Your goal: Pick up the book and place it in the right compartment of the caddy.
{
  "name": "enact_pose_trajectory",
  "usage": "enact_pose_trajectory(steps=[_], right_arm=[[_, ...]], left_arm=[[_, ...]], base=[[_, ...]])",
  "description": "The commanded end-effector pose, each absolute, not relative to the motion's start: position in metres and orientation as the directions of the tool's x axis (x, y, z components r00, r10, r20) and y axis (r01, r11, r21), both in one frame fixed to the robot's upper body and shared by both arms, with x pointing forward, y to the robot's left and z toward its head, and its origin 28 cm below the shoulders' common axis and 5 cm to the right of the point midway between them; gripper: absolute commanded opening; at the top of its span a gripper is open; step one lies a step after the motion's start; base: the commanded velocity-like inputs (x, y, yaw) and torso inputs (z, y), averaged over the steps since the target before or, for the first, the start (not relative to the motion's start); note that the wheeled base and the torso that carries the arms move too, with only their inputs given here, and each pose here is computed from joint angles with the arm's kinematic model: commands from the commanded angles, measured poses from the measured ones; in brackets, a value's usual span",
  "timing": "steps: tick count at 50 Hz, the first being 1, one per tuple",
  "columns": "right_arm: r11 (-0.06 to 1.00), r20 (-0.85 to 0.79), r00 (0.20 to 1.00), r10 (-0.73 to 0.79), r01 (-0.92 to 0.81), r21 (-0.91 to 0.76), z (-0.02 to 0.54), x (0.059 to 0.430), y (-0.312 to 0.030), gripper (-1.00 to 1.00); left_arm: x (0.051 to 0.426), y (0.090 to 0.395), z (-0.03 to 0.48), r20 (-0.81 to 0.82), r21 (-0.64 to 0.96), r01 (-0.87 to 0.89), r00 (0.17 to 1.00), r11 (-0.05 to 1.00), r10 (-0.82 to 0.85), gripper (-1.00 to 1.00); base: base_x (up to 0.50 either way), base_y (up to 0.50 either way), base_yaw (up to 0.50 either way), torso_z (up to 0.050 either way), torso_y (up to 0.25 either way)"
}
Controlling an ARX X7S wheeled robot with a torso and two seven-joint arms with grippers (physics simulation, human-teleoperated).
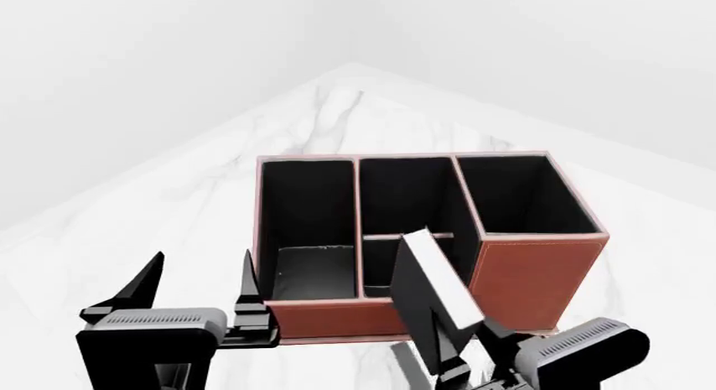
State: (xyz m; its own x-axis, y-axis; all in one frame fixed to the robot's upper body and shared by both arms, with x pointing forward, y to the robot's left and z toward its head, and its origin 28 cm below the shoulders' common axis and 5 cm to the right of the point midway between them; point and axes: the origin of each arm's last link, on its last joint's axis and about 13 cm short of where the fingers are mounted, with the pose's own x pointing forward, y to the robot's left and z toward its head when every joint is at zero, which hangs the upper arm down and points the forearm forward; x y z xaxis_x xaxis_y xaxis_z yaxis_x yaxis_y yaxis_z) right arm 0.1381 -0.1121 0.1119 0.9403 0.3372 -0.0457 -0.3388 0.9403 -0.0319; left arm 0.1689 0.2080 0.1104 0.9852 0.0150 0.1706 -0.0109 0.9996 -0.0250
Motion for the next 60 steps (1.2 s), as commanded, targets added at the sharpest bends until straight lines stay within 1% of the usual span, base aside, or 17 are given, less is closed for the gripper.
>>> enact_pose_trajectory(steps=[1,12,23,26,42,48,60], right_arm=[[0.937,0.036,0.940,0.339,-0.334,-0.102,0.153,0.145,-0.115,-1.00],[0.940,0.096,0.937,0.335,-0.325,-0.106,0.191,0.155,-0.115,-1.00],[0.953,0.154,0.943,0.294,-0.278,-0.117,0.225,0.167,-0.117,-1.00],[0.962,0.182,0.948,0.263,-0.244,-0.121,0.234,0.173,-0.120,-1.00],[0.981,0.207,0.961,0.185,-0.168,-0.100,0.257,0.197,-0.131,-1.00],[0.984,0.182,0.968,0.175,-0.167,-0.059,0.260,0.204,-0.135,-1.00],[0.993,0.162,0.981,0.106,-0.096,-0.070,0.266,0.218,-0.146,-1.00]], left_arm=[[0.170,0.208,0.110,0.166,-0.029,-0.010,0.986,1.000,0.015,1.00],[0.170,0.208,0.110,0.167,-0.028,-0.009,0.986,1.000,0.013,1.00],[0.173,0.209,0.109,0.161,-0.029,-0.007,0.987,1.000,0.012,1.00],[0.172,0.208,0.106,0.160,-0.028,-0.004,0.987,1.000,0.009,1.00],[0.172,0.208,0.108,0.163,-0.030,-0.004,0.987,1.000,0.009,1.00],[0.171,0.208,0.109,0.164,-0.035,-0.005,0.986,0.999,0.011,1.00],[0.169,0.207,0.109,0.165,-0.030,-0.005,0.986,1.000,0.010,1.00]], base=[[0.00,0.00,0.00,0.000,0.000],[0.00,0.00,0.00,0.000,0.001],[0.00,0.00,0.00,0.000,0.001],[0.00,0.00,0.00,0.000,0.000],[0.00,0.00,0.00,0.000,0.001],[0.00,0.00,0.00,0.000,0.002],[0.00,0.00,0.00,0.000,0.002]])
